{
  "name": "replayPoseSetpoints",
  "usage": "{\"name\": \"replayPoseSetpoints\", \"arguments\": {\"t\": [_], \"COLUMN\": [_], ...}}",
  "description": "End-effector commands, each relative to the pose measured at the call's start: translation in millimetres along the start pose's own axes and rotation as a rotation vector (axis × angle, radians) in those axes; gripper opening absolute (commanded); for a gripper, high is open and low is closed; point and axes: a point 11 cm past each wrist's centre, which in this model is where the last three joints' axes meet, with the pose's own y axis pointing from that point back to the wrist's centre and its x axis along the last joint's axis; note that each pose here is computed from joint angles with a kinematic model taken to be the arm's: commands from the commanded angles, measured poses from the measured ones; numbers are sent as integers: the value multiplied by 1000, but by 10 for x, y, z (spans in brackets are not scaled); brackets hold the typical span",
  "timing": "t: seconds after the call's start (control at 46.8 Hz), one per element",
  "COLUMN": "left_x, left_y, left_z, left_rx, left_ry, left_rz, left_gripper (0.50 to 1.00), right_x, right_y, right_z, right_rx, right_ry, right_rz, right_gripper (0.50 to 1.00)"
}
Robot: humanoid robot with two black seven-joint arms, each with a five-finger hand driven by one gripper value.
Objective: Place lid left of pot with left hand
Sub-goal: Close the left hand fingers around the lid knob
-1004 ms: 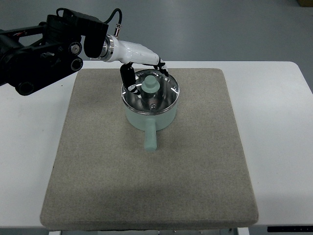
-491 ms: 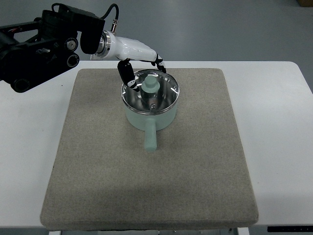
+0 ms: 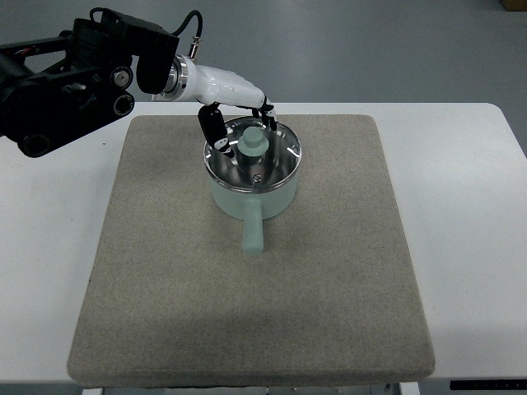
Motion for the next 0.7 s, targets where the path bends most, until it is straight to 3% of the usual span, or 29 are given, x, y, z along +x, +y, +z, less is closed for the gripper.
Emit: {"name": "replayPoseSetpoints", "arguments": {"t": [0.0, 0.256, 0.384, 0.683], "left_x": [36, 12, -5, -8], "left_y": [15, 20, 14, 8], "left_z": [0, -21, -18, -13], "left_rx": [2, 8, 8, 7], "left_ry": [-5, -5, -9, -10], "left_rz": [7, 0, -8, -8], "left_gripper": [801, 776, 711, 698], "right_x": [0, -1, 0, -1], "right_y": [0, 0, 0, 0], "right_z": [0, 0, 0, 0], "right_rx": [0, 0, 0, 0], "right_ry": [0, 0, 0, 0], "right_rz": [0, -1, 0, -1], "right_gripper": [924, 924, 924, 924]}}
